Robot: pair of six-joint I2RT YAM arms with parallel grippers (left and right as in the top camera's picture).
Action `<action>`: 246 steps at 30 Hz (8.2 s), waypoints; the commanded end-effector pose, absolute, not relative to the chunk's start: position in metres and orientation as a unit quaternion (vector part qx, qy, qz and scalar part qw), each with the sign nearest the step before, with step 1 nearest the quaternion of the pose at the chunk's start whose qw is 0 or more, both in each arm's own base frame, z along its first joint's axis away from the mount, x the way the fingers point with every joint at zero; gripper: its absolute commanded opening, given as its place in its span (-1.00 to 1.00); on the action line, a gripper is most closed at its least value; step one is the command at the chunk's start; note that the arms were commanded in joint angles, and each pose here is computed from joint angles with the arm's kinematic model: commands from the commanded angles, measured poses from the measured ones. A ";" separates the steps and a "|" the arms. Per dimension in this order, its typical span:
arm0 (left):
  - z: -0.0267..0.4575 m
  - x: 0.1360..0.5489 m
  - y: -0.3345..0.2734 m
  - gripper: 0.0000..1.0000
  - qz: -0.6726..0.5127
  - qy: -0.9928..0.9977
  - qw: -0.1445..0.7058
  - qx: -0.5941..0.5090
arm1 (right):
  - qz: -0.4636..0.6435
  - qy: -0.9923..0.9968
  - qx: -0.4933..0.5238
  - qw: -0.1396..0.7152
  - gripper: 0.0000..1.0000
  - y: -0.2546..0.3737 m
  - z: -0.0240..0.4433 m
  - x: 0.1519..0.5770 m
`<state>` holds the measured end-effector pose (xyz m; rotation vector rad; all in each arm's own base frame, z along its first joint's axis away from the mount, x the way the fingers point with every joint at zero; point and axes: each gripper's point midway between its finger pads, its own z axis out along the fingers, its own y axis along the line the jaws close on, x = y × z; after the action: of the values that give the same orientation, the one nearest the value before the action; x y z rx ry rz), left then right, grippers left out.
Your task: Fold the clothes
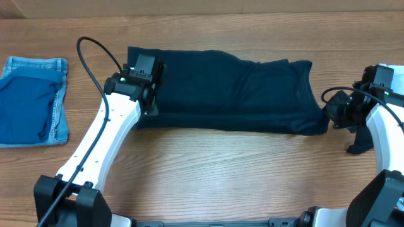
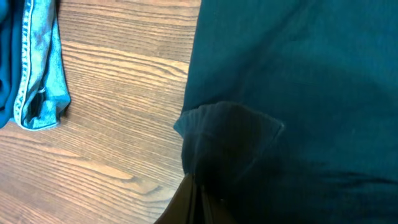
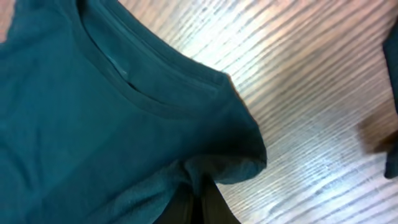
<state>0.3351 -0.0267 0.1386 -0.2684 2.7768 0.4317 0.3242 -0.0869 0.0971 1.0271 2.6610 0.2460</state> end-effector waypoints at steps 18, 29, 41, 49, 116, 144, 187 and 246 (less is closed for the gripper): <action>0.141 0.375 -0.012 -0.88 0.197 0.943 0.232 -0.137 | 0.083 0.940 0.307 0.122 -0.92 -0.064 0.055 0.357; 0.104 0.375 -0.021 -0.92 0.189 0.957 0.183 -0.123 | 0.084 0.932 0.303 0.179 -0.92 -0.072 0.061 0.384; 0.070 0.384 -0.023 -0.90 0.199 0.960 0.161 -0.117 | 0.088 0.922 0.299 0.231 -0.74 -0.078 0.071 0.408; 0.074 0.399 -0.025 -0.67 0.191 0.954 0.193 -0.125 | 0.088 0.922 0.299 0.229 -0.74 -0.078 0.069 0.408; 0.053 0.418 0.008 -0.92 0.123 0.960 0.180 -0.175 | 0.092 0.928 0.295 0.209 0.35 -0.073 0.065 0.400; 0.101 0.433 0.004 -0.92 0.122 0.963 0.182 -0.158 | 0.084 0.946 0.280 0.138 0.01 -0.064 0.050 0.366; 0.017 0.433 -0.007 0.23 -0.068 0.987 0.118 -0.084 | 0.079 0.953 0.290 0.033 0.11 -0.054 0.003 0.325; 0.003 0.372 -0.029 -0.08 -0.006 0.997 0.048 -0.068 | 0.078 0.959 0.260 0.077 -0.29 -0.068 0.007 0.381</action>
<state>0.3794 -0.0252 0.0243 -0.2398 2.9811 -0.0131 0.3841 -0.0707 0.0229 0.7740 2.8175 0.2293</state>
